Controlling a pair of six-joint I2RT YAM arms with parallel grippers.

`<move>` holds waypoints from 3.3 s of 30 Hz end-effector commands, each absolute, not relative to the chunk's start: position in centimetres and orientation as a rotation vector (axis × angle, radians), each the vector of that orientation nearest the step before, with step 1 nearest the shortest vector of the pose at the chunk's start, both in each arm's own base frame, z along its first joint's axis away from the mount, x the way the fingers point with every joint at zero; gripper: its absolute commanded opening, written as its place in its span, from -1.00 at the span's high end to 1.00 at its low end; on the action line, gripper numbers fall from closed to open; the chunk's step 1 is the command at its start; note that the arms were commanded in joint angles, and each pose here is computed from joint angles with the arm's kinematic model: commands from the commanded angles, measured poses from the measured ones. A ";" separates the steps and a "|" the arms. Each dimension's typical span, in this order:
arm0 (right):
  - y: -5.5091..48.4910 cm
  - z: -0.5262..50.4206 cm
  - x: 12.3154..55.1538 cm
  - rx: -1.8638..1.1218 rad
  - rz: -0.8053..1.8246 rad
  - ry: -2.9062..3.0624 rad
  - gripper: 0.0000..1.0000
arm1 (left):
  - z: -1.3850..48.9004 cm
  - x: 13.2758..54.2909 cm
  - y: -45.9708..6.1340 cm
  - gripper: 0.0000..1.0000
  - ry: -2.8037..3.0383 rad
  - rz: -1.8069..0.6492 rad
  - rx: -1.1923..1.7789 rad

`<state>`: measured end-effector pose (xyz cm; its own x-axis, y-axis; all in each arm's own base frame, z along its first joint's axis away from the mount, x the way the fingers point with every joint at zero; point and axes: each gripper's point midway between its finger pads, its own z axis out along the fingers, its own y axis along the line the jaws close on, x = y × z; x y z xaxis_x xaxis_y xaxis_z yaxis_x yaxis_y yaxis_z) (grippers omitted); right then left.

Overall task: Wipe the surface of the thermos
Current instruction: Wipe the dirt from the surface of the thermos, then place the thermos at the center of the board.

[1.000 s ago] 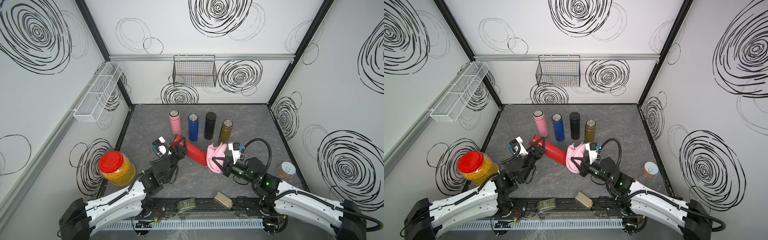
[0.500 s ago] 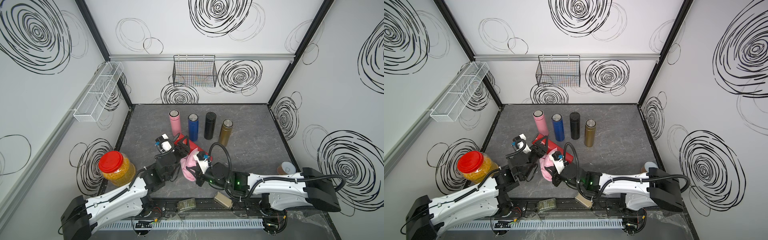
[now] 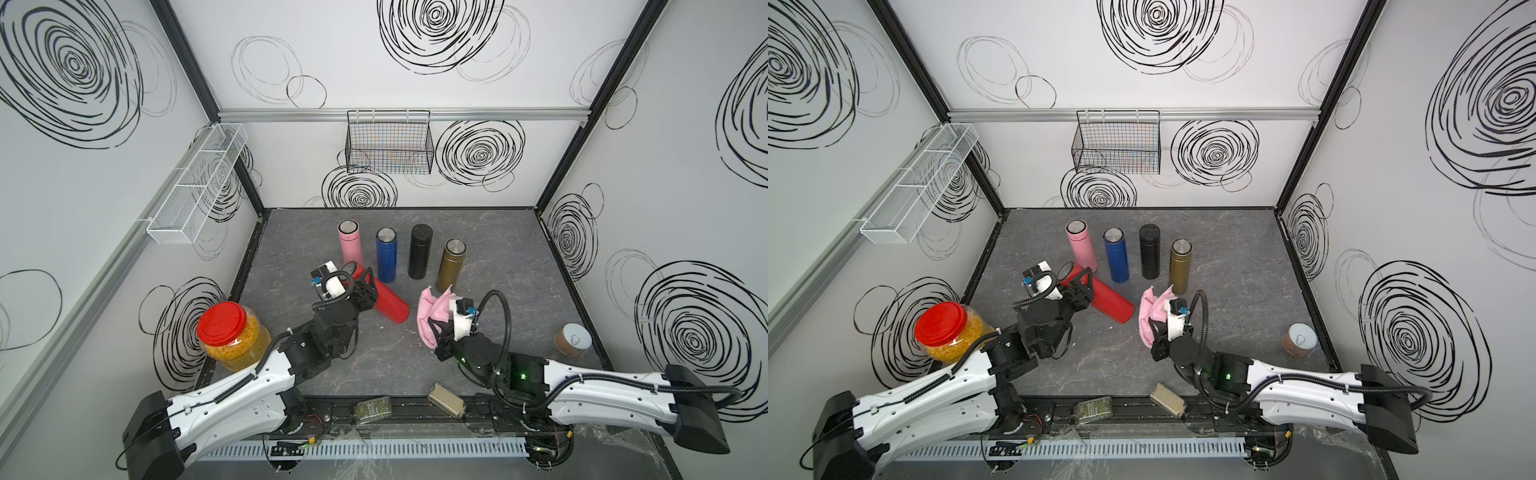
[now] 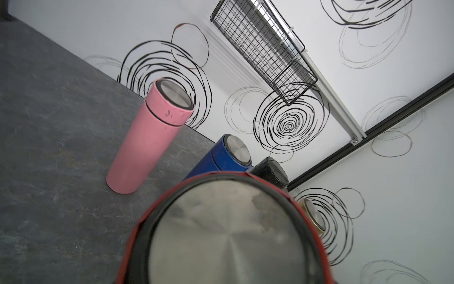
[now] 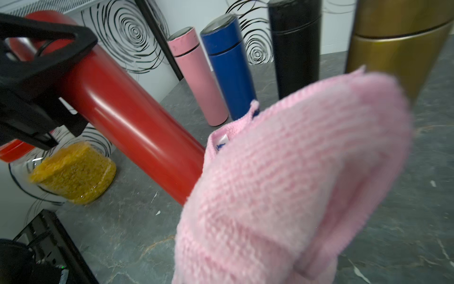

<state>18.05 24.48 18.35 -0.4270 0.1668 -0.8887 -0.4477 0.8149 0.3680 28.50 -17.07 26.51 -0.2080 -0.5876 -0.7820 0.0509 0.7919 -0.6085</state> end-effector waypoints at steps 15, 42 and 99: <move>19.2 18.3 19.1 -0.082 0.654 1.876 1.00 | 25.6 34.0 -23.6 1.00 1.702 -0.228 -0.122; 18.9 17.9 19.3 -0.085 0.637 1.877 1.00 | 21.5 35.6 -20.2 0.83 1.682 -0.096 -0.139; 13.8 15.3 20.5 0.111 0.624 2.303 1.00 | 36.1 40.3 -39.9 -0.99 1.847 -0.358 0.193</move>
